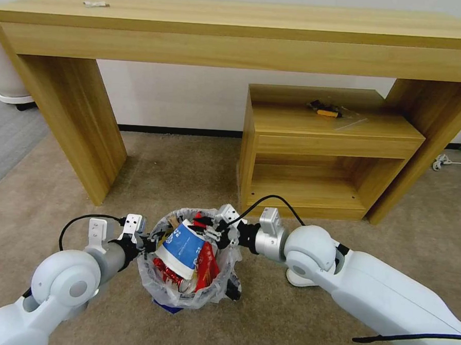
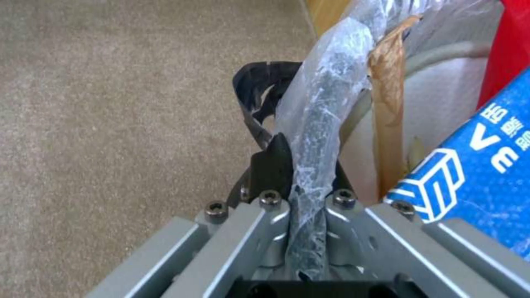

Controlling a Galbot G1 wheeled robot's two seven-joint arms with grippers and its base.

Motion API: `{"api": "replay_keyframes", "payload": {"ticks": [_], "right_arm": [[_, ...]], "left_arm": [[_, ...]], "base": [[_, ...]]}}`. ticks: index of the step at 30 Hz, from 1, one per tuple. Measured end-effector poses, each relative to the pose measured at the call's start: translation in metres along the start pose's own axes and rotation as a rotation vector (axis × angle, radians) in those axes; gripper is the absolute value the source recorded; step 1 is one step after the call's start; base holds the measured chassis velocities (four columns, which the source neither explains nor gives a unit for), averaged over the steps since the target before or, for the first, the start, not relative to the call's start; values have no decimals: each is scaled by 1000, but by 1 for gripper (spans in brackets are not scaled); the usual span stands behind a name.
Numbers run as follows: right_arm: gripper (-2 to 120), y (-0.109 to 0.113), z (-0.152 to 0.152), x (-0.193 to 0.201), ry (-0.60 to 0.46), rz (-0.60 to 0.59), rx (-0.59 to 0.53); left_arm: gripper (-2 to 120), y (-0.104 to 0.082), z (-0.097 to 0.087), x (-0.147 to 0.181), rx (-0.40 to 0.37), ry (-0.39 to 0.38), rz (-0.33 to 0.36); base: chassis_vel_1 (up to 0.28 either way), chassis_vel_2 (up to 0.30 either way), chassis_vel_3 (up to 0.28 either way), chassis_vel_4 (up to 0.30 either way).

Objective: Pick up the trash bin and place the garbage on the floor into it.

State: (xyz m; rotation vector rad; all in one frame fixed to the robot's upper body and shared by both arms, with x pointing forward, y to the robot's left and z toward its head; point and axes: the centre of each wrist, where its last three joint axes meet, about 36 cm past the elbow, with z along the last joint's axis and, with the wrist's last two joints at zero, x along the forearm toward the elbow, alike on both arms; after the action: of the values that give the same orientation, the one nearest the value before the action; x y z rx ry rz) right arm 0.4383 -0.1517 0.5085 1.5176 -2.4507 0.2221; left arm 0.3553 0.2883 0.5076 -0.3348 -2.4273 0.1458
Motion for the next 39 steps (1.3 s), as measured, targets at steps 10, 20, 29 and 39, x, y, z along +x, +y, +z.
{"api": "replay_keyframes", "payload": {"ticks": [10,20,29,39], "right_arm": [[84,-2,-14,27,-76,149,-50],[100,-23,11,59,-136,382,-181],[100,-45,99,128,-121,724,-480],[100,-41,230,176,-4,960,-783]], "left_arm": [[1,3,5,6,22,-6,-18],[1,10,13,20,66,-36,-85],[1,8,14,22,79,-44,-88],[1,14,13,20,87,-44,-102]], "base": [[0,0,0,0],[0,0,0,0],[0,0,0,0],[0,0,0,0]]}}
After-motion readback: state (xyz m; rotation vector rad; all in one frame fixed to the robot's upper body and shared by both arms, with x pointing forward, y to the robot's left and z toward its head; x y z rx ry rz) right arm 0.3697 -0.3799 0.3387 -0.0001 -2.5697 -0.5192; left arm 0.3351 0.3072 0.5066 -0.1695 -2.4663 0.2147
